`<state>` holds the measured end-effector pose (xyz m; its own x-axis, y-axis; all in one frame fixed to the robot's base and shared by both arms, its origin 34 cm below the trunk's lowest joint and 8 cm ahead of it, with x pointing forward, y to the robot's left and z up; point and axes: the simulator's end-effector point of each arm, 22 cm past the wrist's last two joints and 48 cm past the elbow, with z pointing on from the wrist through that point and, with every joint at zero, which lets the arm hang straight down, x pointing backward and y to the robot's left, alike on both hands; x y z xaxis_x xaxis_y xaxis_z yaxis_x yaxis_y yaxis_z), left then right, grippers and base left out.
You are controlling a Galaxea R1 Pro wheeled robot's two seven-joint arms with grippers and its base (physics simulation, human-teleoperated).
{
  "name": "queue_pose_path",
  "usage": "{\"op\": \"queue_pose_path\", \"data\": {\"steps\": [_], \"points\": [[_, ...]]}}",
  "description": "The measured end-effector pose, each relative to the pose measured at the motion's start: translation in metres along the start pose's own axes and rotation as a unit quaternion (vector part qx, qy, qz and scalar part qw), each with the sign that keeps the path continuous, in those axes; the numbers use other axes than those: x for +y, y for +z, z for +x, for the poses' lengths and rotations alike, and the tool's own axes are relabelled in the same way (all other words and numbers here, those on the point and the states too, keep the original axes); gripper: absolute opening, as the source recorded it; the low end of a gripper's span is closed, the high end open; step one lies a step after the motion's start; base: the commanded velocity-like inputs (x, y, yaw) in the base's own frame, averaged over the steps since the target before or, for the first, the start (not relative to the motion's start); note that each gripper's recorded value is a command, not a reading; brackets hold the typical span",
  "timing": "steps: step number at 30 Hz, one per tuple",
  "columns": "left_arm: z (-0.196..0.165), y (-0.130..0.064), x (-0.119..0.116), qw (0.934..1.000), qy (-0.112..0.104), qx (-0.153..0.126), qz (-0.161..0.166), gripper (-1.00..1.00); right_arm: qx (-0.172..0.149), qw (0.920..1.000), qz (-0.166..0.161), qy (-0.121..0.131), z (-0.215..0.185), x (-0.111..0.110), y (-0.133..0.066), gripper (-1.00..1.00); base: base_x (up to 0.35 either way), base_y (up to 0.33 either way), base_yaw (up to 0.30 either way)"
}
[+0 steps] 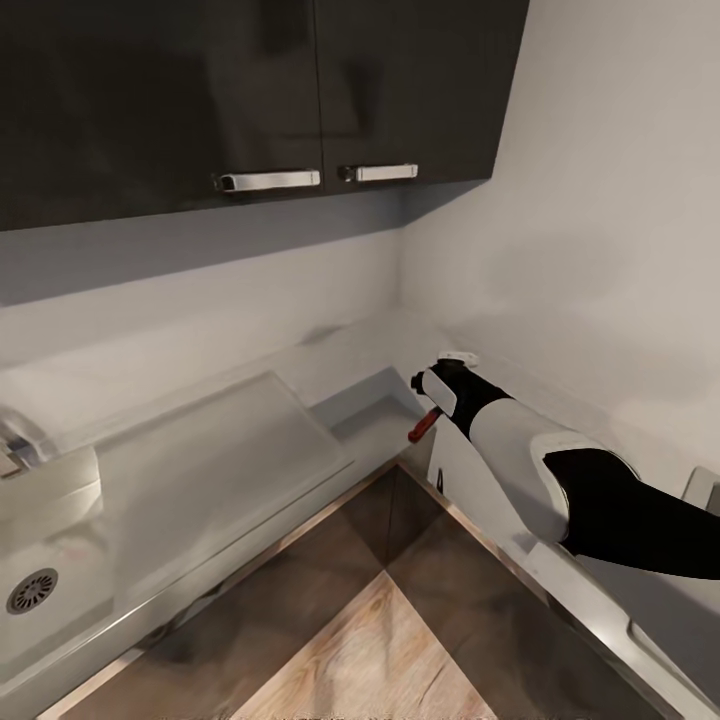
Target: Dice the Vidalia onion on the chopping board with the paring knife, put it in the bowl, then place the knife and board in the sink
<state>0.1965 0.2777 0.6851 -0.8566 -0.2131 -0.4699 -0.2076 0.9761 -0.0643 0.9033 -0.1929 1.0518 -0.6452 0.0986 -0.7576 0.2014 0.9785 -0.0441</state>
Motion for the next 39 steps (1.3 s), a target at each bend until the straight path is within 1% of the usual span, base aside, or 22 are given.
{"op": "queue_pose_path", "data": {"steps": [15,23,39], "points": [[0.008,-0.002,0.002,0.9999,0.001,0.012,-0.003,1.00,0.014,0.9999,0.002,-0.003,0.016,0.001,0.014,1.00,0.001,0.000,0.000],[0.012,-0.003,0.003,0.9998,0.001,0.018,-0.004,1.00,0.020,0.9998,0.002,-0.004,0.024,0.001,0.020,1.00,0.115,0.049,0.000],[0.023,-0.006,0.005,0.9994,0.002,0.034,-0.007,1.00,0.040,0.9992,0.004,-0.008,0.046,0.002,0.035,1.00,0.005,0.002,0.000]]}}
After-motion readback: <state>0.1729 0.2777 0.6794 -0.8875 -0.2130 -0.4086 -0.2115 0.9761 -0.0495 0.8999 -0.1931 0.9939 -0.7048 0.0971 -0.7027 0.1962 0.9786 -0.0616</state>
